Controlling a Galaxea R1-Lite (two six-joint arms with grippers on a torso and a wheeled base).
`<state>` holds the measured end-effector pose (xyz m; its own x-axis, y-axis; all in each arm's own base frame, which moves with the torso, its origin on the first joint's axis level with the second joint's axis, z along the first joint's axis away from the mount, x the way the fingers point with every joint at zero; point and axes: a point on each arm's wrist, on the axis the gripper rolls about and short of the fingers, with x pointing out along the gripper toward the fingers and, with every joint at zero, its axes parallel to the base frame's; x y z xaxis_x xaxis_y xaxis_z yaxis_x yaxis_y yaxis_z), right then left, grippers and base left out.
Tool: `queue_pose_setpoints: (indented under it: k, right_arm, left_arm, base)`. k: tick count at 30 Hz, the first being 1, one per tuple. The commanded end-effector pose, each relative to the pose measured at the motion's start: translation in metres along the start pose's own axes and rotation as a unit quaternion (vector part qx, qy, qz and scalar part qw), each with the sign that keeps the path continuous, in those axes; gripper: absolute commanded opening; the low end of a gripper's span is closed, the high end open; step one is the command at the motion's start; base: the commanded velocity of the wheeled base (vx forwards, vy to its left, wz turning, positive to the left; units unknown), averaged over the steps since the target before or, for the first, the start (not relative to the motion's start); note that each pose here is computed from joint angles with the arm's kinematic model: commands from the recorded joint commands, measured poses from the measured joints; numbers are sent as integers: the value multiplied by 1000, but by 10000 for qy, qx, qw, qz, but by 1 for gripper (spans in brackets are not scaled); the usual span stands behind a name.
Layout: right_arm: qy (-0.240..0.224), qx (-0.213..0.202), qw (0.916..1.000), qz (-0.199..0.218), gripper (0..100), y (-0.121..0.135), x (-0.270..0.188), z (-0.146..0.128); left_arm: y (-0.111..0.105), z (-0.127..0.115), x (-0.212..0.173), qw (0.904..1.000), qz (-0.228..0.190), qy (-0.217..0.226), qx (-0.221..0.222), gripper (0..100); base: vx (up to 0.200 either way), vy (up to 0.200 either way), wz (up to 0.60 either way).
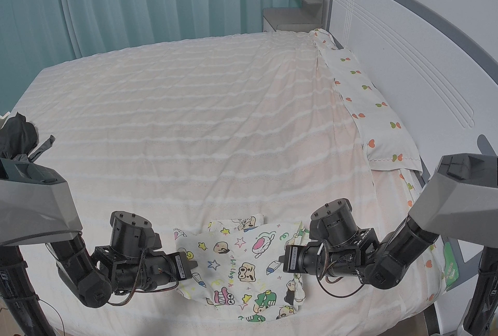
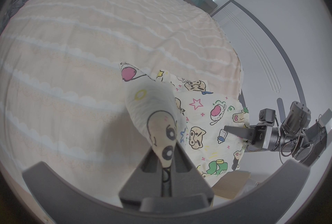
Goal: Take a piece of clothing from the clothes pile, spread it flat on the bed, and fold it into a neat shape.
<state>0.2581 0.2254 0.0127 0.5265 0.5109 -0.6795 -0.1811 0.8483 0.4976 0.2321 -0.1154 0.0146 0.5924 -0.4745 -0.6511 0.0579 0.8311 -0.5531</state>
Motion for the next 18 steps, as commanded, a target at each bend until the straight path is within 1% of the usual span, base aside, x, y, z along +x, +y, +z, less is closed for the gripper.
queue_pose_setpoints:
  k: [1, 2, 3, 8, 10, 11, 13, 15, 18]
  right_arm:
    - [75, 26, 9999, -82, 0, -5, 6, -3]
    - [89, 32, 9999, -101, 100, -7, 7, -4]
    - [89, 32, 9999, -101, 100, -7, 7, -4]
    - [86, 62, 9998, -196, 100, -12, 5, -4]
    - [50, 77, 9997, -238, 100, -13, 4, -3]
    - [-53, 118, 9990, -419, 100, -19, 3, -1]
    - [-135, 155, 9982, -563, 100, -23, 2, -1]
    - [-223, 190, 9976, -620, 100, -25, -5, 2]
    - [-388, 229, 9975, -542, 100, -23, -21, 9]
  left_arm:
    - [2, -2, 2, 10000, 52, 67, -15, 0]
    - [3, -2, 2, 10000, 68, 54, -20, 100]
    - [3, -2, 2, 10000, 68, 54, -20, 100]
    - [5, 0, 1, 9989, 405, -234, -40, 100]
    - [7, -1, -1, 9986, 463, -231, -49, 100]
    - [11, -7, -4, 9983, 554, -149, -70, 100]
    - [14, -12, -10, 9980, 624, -80, -96, 100]
    - [16, -14, -18, 9978, 643, -89, -131, 100]
    - [15, -16, -35, 9979, 588, -190, -216, 100]
  base:
    - [0, 0, 0]
    - [0, 0, 0]
    - [0, 0, 0]
    - [0, 0, 0]
    - [0, 0, 0]
    - [0, 0, 0]
    - [0, 0, 0]
    - [0, 0, 0]
    - [0, 0, 0]
